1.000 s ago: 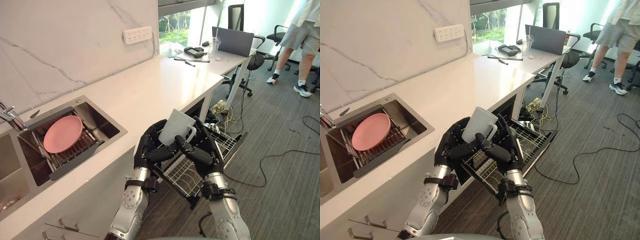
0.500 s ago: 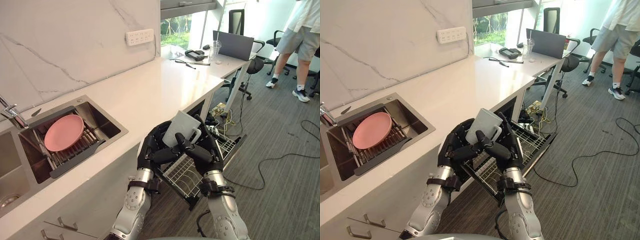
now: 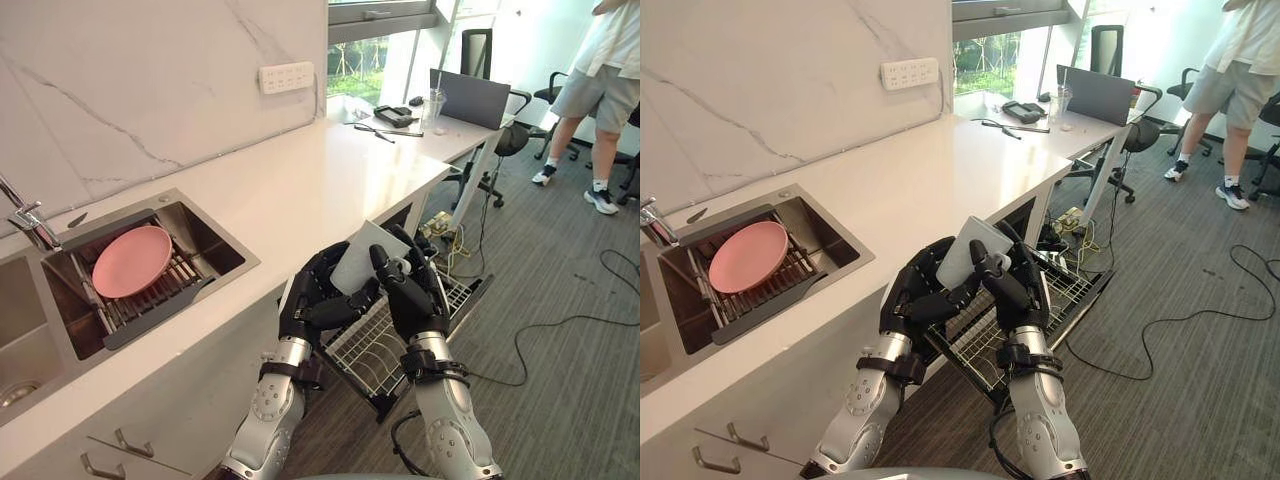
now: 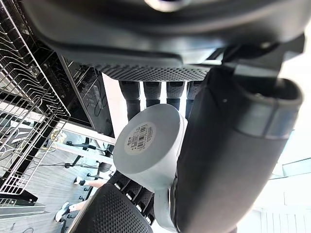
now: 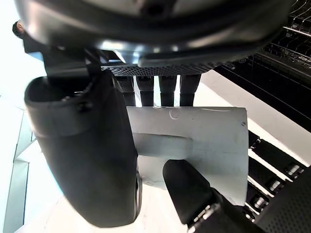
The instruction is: Walk over to the sink, pick up the cup, carry it to the dishwasher, place the cup inside the dishwasher, then close the dishwasher door
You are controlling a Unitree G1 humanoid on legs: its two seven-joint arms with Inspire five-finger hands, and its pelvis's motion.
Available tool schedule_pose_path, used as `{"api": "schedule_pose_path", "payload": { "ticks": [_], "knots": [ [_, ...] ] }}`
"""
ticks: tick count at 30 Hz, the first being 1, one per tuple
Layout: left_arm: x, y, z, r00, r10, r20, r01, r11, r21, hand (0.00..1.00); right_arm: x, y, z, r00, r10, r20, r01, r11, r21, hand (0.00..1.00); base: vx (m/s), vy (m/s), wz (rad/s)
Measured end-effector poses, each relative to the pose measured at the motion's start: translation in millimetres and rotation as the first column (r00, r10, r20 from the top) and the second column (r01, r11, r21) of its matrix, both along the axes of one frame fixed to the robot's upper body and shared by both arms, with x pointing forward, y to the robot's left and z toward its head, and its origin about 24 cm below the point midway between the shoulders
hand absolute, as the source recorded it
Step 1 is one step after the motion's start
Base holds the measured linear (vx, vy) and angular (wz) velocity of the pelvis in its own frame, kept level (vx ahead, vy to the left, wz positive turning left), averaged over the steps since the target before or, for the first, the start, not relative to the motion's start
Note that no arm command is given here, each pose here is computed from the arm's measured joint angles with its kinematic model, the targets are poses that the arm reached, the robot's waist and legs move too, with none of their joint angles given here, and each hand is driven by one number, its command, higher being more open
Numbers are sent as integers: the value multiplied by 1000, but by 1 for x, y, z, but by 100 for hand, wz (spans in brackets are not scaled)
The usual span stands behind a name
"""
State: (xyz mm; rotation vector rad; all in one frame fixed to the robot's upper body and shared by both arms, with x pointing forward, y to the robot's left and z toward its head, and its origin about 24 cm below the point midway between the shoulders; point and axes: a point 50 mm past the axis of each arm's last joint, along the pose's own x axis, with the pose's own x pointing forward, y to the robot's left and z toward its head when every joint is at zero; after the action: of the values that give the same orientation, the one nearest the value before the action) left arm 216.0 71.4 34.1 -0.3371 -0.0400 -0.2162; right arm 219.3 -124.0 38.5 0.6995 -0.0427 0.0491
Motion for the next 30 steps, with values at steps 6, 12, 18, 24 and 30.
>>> {"api": "schedule_pose_path", "payload": {
  "ticks": [6,12,18,24,30],
  "knots": [
    [0,0,1,1000,-1,1,1,1000,-12,90,1,0,1,1000,-3,5,3,1000,2,30,-14,-8,9],
    [3,5,12,999,25,42,-23,999,-41,90,3,-4,3,999,-34,15,33,999,19,30,-10,-2,0],
    [6,23,11,994,101,37,-100,994,-37,90,5,-23,4,992,-125,23,125,992,11,30,0,0,0],
    [3,45,21,978,196,72,-191,979,-67,90,4,-43,7,976,-214,38,214,977,4,30,0,0,0],
    [-2,55,15,973,226,42,-222,971,-90,90,2,-54,9,964,-262,55,264,964,-40,30,0,0,0]
  ]
}}
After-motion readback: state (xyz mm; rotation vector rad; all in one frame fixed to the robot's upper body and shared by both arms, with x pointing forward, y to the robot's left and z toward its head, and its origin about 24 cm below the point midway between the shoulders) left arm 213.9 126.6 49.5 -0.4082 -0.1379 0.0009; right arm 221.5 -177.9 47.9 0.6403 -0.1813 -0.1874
